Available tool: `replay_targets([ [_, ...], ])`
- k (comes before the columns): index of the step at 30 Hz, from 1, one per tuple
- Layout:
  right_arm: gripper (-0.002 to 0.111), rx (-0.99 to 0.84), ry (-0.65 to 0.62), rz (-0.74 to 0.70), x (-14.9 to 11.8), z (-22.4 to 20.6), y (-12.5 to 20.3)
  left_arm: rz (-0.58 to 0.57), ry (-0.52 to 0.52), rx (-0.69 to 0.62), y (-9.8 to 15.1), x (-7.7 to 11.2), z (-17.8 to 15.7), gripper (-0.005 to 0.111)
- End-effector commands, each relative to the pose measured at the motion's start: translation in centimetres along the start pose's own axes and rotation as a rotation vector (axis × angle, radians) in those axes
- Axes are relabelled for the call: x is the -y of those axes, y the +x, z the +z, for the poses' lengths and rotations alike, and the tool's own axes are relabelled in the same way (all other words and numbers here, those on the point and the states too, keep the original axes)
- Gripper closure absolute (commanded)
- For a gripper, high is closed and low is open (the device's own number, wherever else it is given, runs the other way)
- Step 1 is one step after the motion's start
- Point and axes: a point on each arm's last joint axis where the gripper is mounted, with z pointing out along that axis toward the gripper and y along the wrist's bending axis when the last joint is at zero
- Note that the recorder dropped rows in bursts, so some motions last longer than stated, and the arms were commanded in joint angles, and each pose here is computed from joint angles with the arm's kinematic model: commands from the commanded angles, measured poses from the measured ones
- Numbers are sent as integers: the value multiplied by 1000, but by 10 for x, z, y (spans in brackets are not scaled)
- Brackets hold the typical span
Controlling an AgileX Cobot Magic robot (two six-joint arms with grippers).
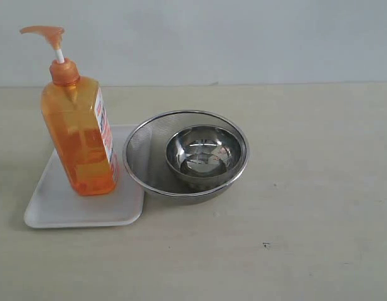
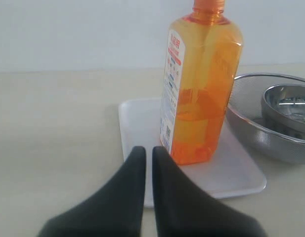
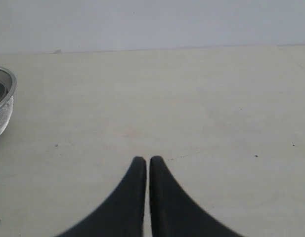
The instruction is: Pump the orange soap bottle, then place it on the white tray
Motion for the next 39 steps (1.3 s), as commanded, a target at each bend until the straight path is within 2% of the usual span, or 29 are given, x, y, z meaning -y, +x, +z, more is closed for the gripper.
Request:
replay_targets([
  [1, 108, 4, 11, -13, 1, 0, 1, -5, 2, -1, 1, 0, 0, 102],
  [39, 108, -1, 0, -52, 0, 0, 1, -5, 2, -1, 1, 0, 0, 102],
])
